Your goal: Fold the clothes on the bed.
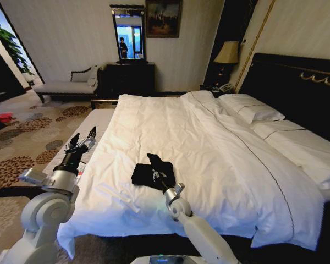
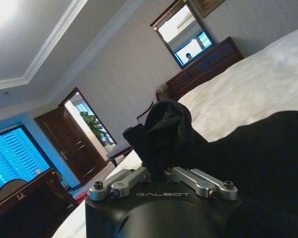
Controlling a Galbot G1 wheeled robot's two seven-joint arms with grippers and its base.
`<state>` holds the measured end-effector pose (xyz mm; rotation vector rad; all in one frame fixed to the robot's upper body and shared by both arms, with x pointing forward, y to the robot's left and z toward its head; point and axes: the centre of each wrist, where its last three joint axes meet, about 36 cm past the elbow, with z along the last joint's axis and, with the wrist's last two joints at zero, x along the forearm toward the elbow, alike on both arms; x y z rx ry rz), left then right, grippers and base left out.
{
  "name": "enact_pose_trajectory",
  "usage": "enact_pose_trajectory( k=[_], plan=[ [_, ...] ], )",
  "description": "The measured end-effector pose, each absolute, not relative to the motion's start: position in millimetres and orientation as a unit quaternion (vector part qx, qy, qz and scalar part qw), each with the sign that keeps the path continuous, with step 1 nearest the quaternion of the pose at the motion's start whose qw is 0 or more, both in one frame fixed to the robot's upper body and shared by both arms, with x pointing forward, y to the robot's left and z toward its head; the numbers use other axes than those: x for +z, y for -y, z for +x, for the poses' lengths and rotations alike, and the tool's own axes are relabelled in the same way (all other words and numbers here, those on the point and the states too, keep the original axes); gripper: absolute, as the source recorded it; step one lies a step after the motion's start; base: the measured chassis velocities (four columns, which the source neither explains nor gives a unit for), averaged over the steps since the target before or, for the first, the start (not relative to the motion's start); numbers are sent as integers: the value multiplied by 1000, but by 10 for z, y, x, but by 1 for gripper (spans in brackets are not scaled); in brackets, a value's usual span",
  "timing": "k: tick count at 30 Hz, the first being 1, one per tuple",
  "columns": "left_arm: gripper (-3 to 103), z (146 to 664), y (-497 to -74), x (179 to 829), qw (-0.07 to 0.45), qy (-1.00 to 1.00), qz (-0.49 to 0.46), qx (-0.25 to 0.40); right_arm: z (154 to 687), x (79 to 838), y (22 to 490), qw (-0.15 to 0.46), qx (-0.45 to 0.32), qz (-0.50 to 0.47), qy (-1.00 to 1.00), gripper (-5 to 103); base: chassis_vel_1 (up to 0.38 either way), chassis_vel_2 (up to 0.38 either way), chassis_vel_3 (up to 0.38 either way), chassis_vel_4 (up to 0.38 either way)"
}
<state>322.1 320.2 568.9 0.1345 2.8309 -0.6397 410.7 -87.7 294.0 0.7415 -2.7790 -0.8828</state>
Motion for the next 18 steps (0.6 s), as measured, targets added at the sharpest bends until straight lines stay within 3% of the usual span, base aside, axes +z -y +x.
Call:
enact_pose_trajectory(
  k=[18],
  plan=[
    [100, 3194, -3200, 5675, 114, -969, 44, -216, 4065, 2804, 743, 70, -303, 244, 919, 3, 0, 0, 0, 0]
  ],
)
